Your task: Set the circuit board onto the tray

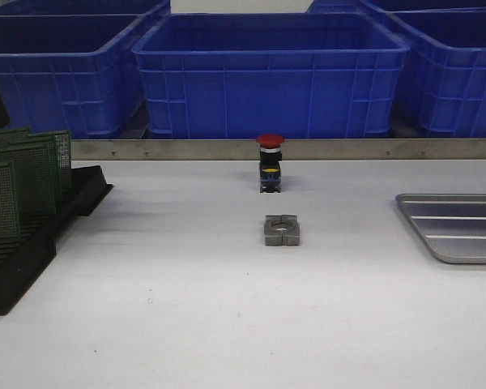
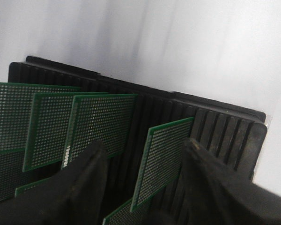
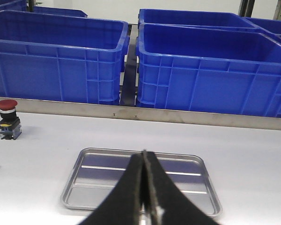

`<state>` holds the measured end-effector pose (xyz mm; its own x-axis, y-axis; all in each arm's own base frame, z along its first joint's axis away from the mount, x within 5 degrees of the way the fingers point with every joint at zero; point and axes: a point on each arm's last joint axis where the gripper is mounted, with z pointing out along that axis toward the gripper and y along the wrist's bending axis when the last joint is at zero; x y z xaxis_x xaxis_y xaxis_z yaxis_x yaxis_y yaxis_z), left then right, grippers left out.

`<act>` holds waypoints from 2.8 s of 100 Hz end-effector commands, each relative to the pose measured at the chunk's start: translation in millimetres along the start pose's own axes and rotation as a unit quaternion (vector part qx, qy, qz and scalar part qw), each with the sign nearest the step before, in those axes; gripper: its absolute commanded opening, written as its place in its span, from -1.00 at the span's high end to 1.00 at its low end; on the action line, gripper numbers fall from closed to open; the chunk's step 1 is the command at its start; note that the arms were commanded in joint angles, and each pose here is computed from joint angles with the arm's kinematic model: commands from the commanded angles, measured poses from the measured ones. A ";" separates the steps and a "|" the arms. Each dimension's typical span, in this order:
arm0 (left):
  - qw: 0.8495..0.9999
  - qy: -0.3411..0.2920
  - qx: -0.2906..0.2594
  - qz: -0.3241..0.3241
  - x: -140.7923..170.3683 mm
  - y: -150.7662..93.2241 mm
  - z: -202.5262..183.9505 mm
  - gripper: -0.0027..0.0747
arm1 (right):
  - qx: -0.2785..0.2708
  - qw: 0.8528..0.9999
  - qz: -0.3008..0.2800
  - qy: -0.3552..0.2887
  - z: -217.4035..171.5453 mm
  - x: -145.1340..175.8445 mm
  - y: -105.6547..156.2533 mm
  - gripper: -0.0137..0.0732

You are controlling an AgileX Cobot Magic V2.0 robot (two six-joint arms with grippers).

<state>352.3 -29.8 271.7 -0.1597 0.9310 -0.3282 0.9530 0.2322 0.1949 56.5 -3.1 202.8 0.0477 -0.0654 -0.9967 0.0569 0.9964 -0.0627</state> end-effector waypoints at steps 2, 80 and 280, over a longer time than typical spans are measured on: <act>1.000 -0.018 -0.016 0.001 -7.4 3.6 -12.8 0.06 | 0.005 0.998 -0.008 -0.059 -2.9 -13.2 -0.7 0.94; 0.999 -0.010 0.035 -0.016 0.7 8.7 22.4 0.98 | 0.005 0.998 -0.008 -0.059 -2.9 -13.2 -0.7 0.94; 0.916 -0.314 0.218 0.123 -213.2 -99.5 -13.7 0.98 | 0.006 0.998 -0.008 -0.057 -4.1 -27.9 -1.9 0.94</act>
<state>304.2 -247.3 301.6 0.1029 0.6381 -0.7631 0.9831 -0.1818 -0.0195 56.0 -2.9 208.1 0.0867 -0.0675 -0.9939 0.0573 0.9964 -0.0627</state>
